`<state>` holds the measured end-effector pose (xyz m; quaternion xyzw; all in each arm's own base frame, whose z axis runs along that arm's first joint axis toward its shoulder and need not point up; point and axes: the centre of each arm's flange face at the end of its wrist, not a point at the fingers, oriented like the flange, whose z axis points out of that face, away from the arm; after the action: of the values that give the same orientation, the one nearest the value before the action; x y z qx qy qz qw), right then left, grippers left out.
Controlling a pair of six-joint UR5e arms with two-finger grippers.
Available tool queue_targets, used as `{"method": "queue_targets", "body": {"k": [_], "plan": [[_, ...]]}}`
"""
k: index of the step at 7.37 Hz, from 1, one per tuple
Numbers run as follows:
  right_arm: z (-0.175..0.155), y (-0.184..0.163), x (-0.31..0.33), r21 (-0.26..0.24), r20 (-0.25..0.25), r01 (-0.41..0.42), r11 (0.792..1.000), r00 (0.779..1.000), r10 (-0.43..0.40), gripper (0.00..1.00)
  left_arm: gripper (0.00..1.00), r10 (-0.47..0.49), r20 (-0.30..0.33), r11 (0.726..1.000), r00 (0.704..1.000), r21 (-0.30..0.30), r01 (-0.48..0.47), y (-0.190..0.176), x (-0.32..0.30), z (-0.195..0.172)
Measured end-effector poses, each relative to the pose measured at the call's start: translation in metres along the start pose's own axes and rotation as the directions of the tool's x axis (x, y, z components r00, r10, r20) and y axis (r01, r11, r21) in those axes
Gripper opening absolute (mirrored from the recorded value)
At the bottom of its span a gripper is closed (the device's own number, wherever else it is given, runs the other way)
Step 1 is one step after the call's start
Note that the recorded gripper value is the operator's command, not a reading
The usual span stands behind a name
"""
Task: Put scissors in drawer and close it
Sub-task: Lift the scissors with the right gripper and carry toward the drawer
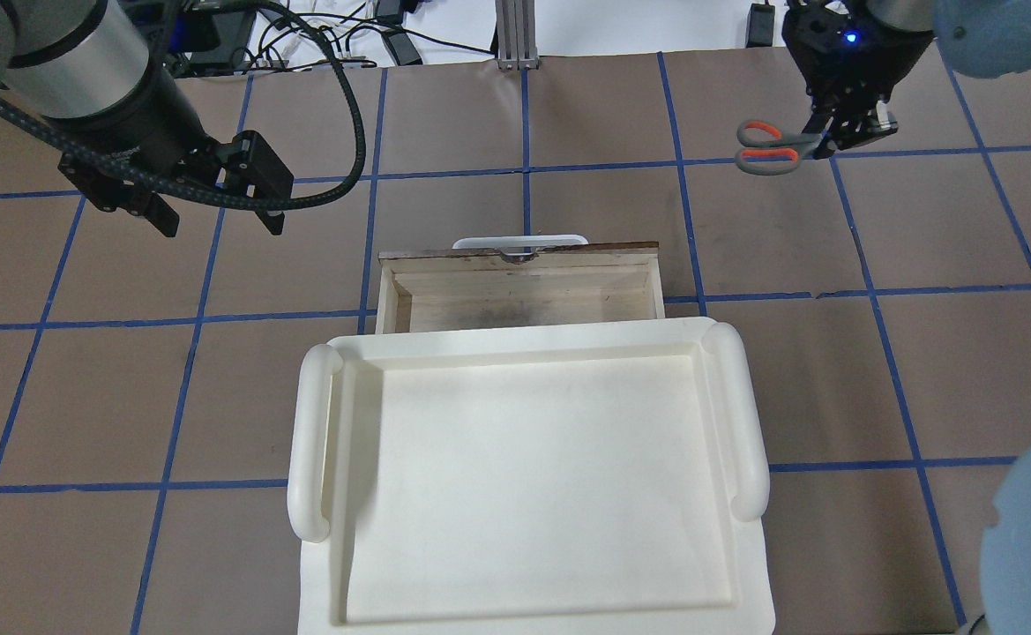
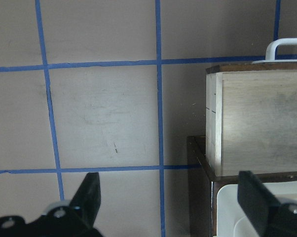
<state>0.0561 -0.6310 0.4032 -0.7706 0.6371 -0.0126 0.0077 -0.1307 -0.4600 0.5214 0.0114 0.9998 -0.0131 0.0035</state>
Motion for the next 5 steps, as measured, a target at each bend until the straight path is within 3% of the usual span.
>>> {"method": "queue_targets", "body": {"k": [5], "plan": [[-0.010, -0.214, -0.031, -0.002, 0.040, -0.109, 0.994, 0.993, 0.109, 0.00, 1.00, -0.014, -0.002, 1.000, 1.000, -0.003, 0.014, 0.001, 0.000, 0.001]]}}
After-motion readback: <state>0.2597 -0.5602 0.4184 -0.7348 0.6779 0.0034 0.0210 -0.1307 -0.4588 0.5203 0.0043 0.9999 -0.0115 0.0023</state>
